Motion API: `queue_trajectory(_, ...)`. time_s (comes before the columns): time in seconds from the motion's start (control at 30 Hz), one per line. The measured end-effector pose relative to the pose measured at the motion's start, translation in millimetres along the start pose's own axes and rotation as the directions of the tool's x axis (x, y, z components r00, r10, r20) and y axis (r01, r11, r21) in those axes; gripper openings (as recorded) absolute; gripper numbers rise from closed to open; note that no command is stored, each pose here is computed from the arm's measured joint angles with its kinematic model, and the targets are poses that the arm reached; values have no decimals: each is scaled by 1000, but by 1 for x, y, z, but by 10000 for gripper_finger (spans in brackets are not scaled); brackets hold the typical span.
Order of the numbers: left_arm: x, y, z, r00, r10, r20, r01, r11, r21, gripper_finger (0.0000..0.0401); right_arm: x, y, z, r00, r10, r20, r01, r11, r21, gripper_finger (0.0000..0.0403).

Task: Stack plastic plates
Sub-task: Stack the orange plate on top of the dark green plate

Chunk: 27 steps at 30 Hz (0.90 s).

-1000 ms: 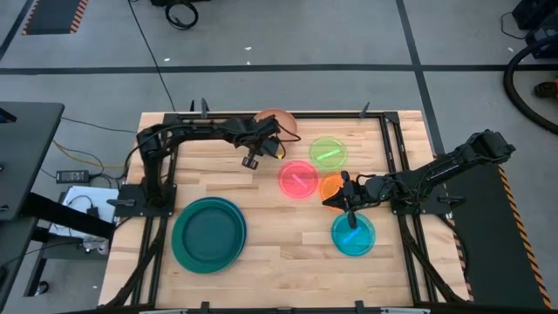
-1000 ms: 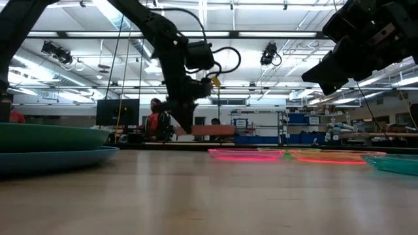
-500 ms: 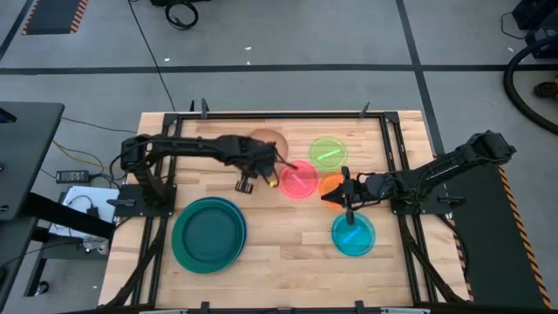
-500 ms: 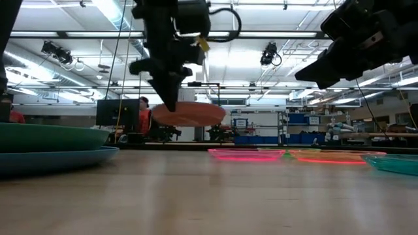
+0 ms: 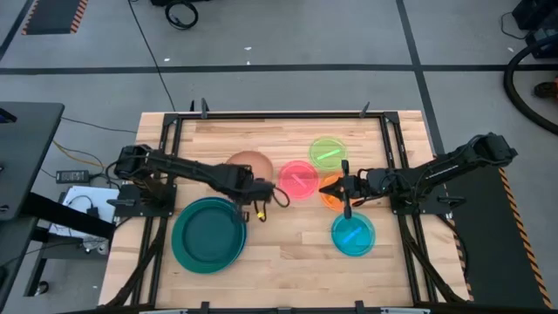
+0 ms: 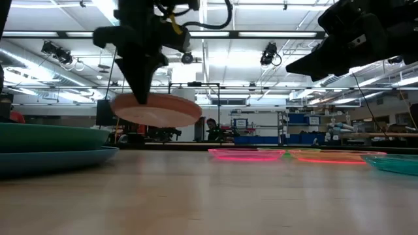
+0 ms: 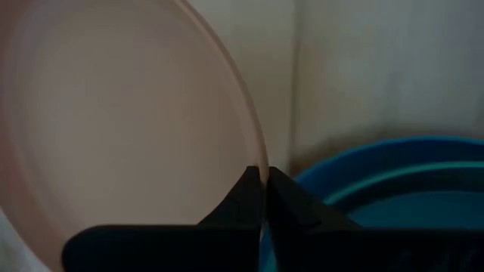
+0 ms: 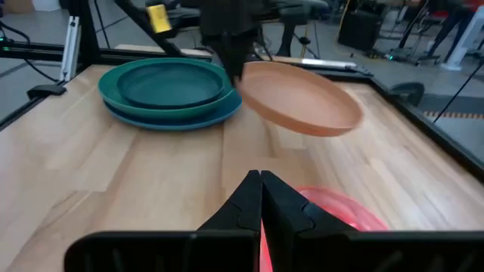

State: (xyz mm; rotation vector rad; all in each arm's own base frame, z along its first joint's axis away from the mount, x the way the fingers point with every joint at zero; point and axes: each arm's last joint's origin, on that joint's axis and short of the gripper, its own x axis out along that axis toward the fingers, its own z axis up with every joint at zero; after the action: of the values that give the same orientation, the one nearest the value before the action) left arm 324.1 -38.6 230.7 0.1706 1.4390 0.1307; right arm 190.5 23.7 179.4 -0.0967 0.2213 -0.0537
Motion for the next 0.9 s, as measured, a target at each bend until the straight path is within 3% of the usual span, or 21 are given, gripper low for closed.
queue_trajectory(0.3,-11,-49,-10,1000,-16,5,17,978,-206,14,1,-9,7,997,-46,68,49,998,-45,11)
queue_trajectory(0.53,-19,-83,-22,999,-30,15,33,936,-351,15,2,-18,11,992,-47,115,55,997,-62,11)
queue_trajectory(0.77,-26,-111,-35,998,-65,14,64,874,-483,16,2,-29,15,982,-82,169,95,993,-71,11)
queue_trajectory(0.9,-30,-125,-42,995,-103,5,87,815,-573,16,2,-37,16,976,-120,184,135,988,-75,11)
